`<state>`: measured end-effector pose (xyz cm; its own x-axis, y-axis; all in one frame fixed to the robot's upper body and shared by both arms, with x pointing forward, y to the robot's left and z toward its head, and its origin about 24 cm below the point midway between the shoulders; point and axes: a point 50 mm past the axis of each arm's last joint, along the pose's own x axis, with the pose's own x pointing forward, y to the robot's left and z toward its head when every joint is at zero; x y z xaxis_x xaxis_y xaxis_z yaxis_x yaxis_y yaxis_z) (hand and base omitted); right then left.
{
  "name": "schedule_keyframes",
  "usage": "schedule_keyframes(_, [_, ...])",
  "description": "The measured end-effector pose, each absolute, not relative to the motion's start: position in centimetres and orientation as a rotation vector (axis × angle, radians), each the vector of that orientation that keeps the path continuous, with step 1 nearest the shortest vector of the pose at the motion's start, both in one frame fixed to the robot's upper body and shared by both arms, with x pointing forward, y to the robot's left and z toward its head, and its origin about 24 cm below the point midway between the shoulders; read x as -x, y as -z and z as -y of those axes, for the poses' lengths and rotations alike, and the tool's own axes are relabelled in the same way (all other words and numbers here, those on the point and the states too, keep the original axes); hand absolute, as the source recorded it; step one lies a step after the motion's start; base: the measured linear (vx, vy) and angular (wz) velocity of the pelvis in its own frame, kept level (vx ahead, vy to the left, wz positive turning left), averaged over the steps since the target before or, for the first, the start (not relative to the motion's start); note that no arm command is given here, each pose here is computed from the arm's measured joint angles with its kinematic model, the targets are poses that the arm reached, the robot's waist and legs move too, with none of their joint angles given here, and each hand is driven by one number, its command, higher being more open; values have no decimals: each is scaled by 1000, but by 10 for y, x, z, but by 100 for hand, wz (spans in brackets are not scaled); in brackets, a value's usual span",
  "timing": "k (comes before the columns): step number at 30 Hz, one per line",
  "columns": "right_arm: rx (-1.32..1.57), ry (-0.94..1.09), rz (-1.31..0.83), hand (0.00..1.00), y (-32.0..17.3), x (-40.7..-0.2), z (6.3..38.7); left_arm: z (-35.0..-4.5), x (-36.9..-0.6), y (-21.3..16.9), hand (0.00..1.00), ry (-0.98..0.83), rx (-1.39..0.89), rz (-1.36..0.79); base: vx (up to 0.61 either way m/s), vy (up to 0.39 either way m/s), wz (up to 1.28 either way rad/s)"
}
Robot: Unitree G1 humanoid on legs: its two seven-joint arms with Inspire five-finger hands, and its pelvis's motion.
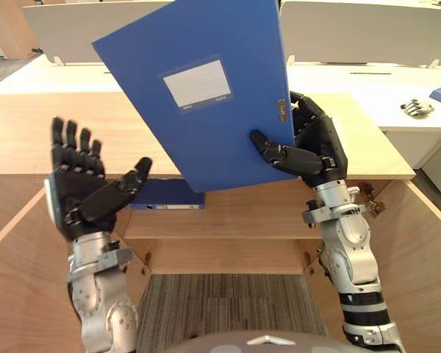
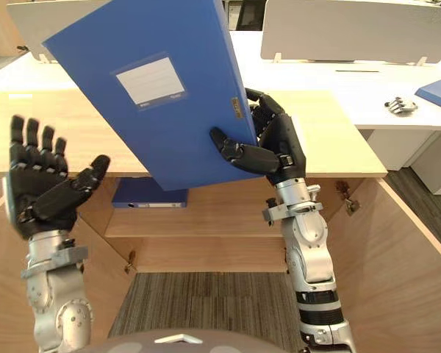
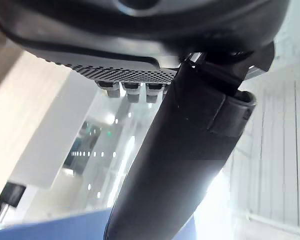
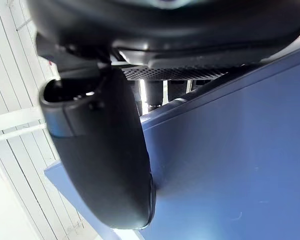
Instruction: Walk over to the cabinet, pick up the folder, carry it to the office cabinet, place the folder inside the office cabinet, then close the office cabinet door
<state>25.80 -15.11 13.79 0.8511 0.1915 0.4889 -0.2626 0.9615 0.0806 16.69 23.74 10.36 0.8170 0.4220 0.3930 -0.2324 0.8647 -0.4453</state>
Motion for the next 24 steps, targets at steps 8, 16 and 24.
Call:
schedule_keyframes(8, [-186, -178, 499, 0, -136, -257, 158, -276, -123, -72, 100, -675, 326, 355, 4, -16, 14])
schedule_keyframes(16, [-278, -210, 508, 0, -137, -254, 150, -271, -108, 22, 100, -771, 360, -104, -17, -4, 2])
schedule_keyframes(24, [-393, -424, 457, 0, -133, -248, 107, -235, -96, 93, 100, -668, 349, -519, 3, -3, -7])
